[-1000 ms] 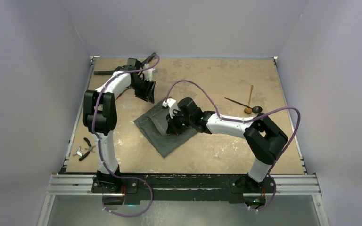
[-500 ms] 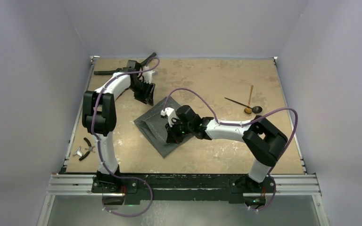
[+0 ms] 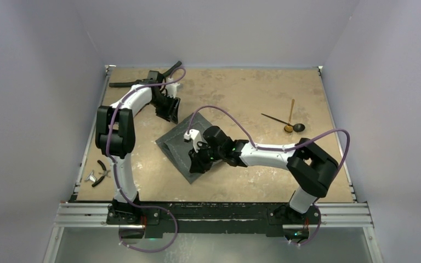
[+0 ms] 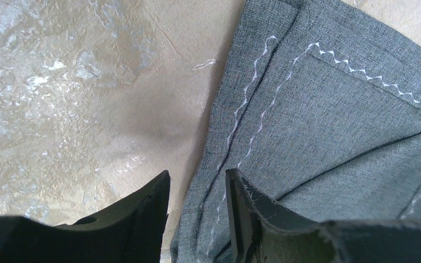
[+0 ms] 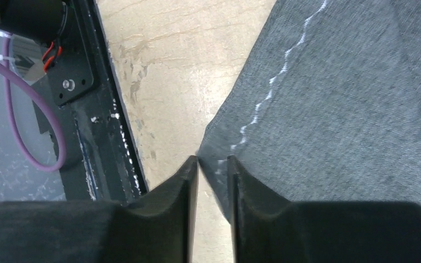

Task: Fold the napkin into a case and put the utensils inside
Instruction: Fold the top corner of the square-folded napkin at the center of the board, then smooth out the upper triangle-folded napkin at the center of the board.

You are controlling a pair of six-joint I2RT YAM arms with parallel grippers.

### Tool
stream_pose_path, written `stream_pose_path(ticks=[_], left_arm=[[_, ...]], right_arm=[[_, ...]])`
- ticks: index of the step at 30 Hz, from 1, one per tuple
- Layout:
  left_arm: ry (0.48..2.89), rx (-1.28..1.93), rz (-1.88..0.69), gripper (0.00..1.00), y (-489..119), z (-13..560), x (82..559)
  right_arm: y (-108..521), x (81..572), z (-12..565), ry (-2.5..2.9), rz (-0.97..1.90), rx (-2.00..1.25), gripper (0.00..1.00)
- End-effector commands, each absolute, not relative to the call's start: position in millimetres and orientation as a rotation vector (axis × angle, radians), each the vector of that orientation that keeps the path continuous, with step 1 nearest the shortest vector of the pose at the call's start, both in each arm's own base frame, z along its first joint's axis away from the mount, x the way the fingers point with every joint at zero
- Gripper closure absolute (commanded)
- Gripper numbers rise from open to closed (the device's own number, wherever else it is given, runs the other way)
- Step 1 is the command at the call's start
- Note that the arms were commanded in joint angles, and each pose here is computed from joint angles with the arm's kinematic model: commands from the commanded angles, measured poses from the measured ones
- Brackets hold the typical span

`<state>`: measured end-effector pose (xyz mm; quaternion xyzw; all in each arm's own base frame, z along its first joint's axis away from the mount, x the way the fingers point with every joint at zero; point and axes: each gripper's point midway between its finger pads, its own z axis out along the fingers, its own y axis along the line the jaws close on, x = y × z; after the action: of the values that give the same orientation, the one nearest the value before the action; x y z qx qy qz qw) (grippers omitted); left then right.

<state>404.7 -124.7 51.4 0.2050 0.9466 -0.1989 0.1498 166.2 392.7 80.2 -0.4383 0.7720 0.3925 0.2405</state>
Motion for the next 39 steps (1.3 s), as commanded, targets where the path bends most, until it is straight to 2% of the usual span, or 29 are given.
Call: stream_pose_path(ticks=[1, 3, 7, 9, 11, 13, 15, 20, 23, 29, 39], left_arm=[[2.656, 0.614, -0.552, 0.59, -121, 79, 406], [2.642, 0.628, -0.545, 0.59, -121, 85, 405], [2.608, 0.665, -0.527, 0.59, -119, 105, 404], [2.593, 0.683, -0.531, 0.59, -120, 114, 403], [2.572, 0.709, -0.534, 0.59, -120, 124, 402], [2.548, 0.746, -0.566, 0.59, -124, 131, 397], [2.536, 0.807, -0.615, 0.6, -131, 131, 385], [2.556, 0.984, -0.735, 0.65, -147, 110, 344], [2.555, 1.053, -0.79, 0.68, -148, 102, 329], [2.591, 1.176, -0.809, 0.71, -138, 85, 304], [2.602, 1.209, -0.463, 0.72, -102, 60, 314]], right_arm=[[392, 155, 67, 2.126, 1.104, -1.254, 0.62], [387, 154, 60, 2.148, 1.082, -1.271, 0.49], [380, 156, 69, 2.161, 1.036, -1.266, 0.35], [378, 165, 83, 2.159, 1.003, -1.189, 0.31], [370, 181, 93, 2.194, 0.95, -1.059, 0.32], [356, 197, 99, 2.241, 0.921, -0.905, 0.35], [336, 211, 104, 2.28, 0.934, -0.752, 0.43], [293, 230, 99, 2.357, 0.992, -0.478, 0.87], [285, 237, 94, 2.374, 1.054, -0.391, 1.0], [274, 254, 57, 2.502, 1.097, -0.271, 1.0], [255, 267, 29, 2.571, 1.066, -0.158, 1.0]])
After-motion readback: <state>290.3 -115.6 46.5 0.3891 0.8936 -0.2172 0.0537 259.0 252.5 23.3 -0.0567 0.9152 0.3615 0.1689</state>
